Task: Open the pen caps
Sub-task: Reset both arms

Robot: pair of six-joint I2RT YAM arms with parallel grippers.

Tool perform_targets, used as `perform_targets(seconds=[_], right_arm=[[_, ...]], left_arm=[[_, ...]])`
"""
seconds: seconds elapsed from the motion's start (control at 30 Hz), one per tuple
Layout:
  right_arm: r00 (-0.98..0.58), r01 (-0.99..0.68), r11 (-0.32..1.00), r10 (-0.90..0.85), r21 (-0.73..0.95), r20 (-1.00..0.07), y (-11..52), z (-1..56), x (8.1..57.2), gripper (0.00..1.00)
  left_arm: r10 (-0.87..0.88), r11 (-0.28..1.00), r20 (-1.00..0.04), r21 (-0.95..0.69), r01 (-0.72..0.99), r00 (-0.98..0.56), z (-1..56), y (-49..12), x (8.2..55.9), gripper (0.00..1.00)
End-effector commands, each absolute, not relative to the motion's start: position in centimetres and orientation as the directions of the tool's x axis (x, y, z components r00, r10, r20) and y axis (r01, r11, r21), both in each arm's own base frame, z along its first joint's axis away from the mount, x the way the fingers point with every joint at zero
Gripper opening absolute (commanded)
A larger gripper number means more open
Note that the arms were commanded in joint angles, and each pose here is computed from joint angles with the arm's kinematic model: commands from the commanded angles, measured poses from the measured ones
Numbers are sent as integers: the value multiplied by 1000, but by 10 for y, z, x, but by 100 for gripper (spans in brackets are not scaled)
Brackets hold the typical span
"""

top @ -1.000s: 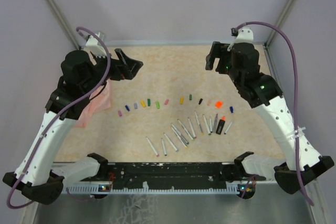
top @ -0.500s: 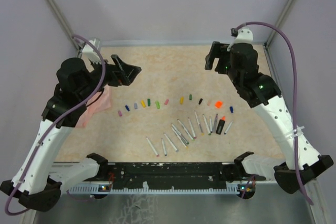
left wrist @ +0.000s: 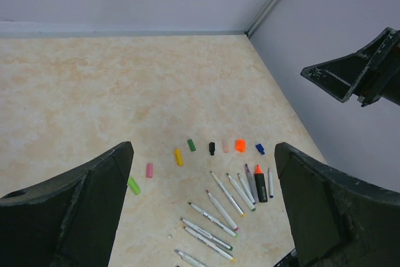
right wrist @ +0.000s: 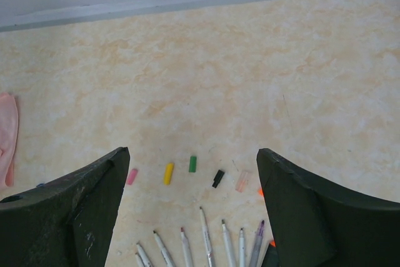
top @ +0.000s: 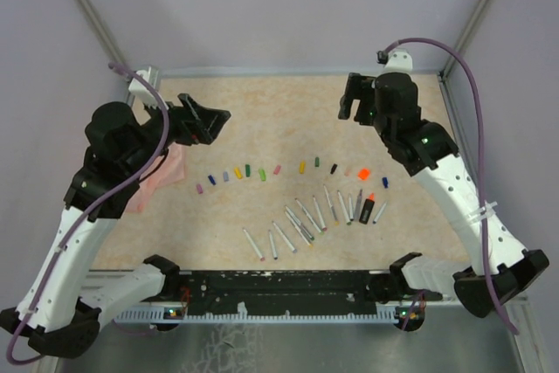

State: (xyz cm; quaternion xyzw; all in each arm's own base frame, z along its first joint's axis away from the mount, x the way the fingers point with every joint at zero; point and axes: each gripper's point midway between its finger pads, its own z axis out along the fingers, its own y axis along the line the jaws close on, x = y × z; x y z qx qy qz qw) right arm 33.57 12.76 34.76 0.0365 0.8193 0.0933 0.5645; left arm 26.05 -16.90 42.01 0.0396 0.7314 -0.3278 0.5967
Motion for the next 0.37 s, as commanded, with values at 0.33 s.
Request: perform_targets(seconds=[0.33], right_arm=[[-289,-25,979,189,205,-938,123,361,339,83]], left_arm=[[-243,813,-933,-345,470,-265,417,-172,274,99]])
